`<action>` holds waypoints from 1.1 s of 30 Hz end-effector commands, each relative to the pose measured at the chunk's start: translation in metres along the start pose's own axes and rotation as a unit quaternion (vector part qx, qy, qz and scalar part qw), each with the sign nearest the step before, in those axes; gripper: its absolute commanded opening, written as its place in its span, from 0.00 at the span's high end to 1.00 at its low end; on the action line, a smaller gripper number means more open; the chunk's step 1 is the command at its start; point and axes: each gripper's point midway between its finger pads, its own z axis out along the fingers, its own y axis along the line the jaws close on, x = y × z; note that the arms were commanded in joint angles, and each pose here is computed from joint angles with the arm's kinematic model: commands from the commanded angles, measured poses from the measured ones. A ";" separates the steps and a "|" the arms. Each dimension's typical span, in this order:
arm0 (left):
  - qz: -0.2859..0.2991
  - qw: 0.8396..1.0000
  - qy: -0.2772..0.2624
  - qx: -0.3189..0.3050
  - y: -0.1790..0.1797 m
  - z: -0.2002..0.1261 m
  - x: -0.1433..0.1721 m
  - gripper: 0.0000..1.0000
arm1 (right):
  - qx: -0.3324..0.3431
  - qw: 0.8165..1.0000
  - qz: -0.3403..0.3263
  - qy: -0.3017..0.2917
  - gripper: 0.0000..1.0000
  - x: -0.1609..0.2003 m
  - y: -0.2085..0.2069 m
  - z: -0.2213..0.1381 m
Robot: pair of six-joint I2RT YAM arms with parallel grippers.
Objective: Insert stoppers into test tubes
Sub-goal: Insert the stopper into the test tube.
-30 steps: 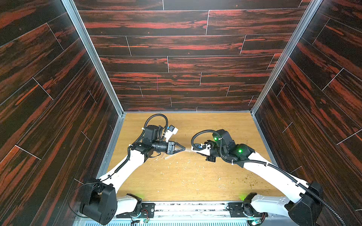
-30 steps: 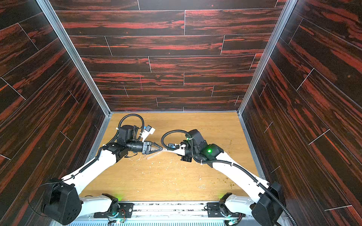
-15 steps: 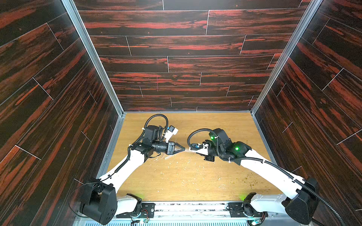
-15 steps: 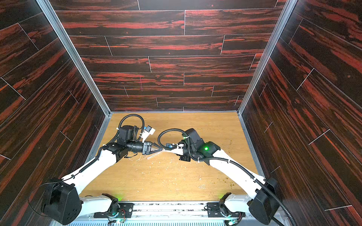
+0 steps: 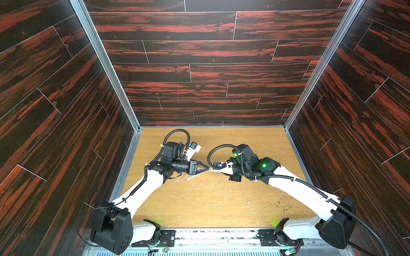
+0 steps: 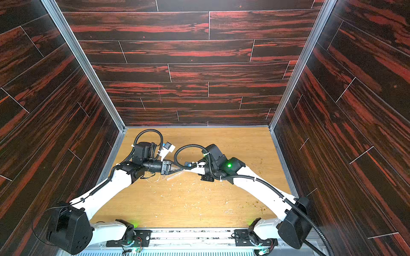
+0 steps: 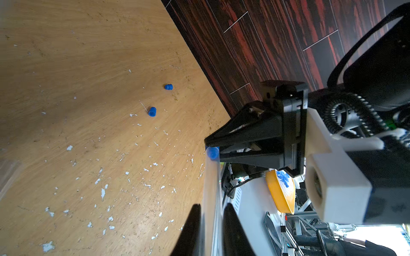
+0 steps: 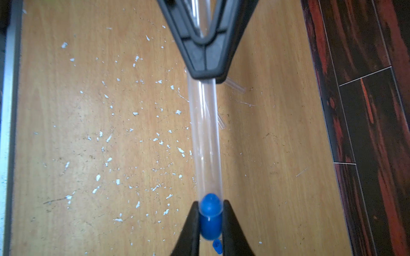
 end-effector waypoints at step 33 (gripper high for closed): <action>-0.023 0.992 -0.126 -0.021 0.005 -0.052 -0.053 0.88 | 0.045 0.950 0.131 -0.279 0.58 -0.062 -0.039 -0.091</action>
